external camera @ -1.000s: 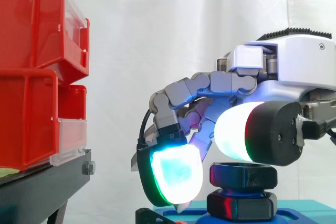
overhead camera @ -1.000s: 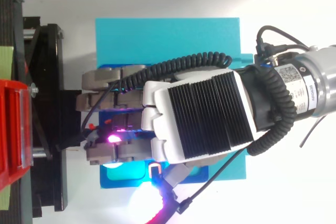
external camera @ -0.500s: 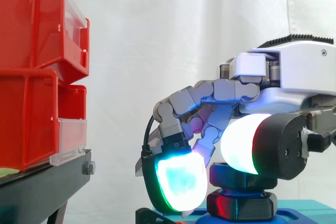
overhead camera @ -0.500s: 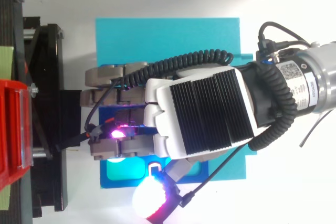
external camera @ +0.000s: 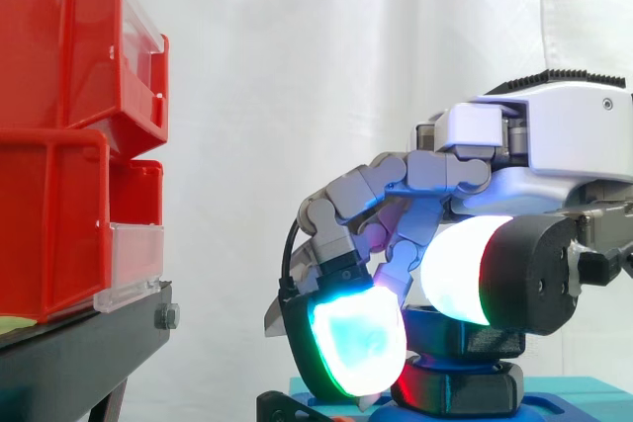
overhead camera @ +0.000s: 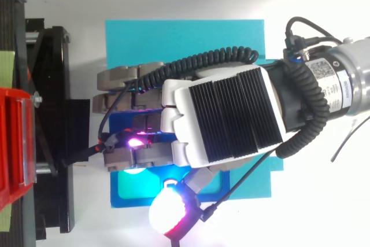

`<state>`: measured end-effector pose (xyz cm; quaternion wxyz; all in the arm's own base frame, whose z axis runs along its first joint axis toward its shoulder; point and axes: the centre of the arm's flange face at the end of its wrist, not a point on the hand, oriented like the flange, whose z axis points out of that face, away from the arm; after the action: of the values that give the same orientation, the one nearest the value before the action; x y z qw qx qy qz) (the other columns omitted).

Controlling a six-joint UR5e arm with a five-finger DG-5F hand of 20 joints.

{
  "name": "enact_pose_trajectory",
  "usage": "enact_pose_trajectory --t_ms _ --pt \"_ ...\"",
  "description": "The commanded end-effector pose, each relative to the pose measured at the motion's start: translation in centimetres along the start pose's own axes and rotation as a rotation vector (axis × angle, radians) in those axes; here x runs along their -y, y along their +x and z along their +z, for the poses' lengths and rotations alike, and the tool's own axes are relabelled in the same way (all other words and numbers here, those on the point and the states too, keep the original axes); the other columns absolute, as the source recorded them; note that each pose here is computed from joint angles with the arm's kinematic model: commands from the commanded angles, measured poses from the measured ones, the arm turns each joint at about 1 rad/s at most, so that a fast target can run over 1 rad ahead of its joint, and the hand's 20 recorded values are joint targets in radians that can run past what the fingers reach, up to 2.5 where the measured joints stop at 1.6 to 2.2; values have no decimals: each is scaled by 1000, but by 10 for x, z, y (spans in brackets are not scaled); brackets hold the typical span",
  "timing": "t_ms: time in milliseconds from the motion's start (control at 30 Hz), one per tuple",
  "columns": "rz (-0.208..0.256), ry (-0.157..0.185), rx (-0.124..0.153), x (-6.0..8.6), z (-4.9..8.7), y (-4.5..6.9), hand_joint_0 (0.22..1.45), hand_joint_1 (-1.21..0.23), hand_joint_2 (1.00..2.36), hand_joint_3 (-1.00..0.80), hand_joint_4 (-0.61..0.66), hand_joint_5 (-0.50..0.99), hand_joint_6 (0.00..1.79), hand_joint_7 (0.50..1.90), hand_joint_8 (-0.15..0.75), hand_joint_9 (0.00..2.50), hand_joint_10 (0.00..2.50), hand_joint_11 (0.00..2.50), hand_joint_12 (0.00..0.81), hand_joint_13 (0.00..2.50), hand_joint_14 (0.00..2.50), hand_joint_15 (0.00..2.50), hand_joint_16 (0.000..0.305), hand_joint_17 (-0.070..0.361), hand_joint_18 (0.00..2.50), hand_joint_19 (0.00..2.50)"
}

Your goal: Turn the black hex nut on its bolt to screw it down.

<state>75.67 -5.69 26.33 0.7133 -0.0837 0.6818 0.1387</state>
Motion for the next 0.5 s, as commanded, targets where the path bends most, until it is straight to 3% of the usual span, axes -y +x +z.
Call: enact_pose_trajectory --t_ms 0,467 --pt "-1 -9 5 3 -1 -1 500 -290 1000 -500 122 3 632 1349 315 1220 16 381 397 670 7 203 52 117 395 340" --pt "-8 0 25 18 -6 -4 500 -290 1000 -500 122 2 629 1349 312 1211 17 368 398 674 8 207 52 118 406 347"
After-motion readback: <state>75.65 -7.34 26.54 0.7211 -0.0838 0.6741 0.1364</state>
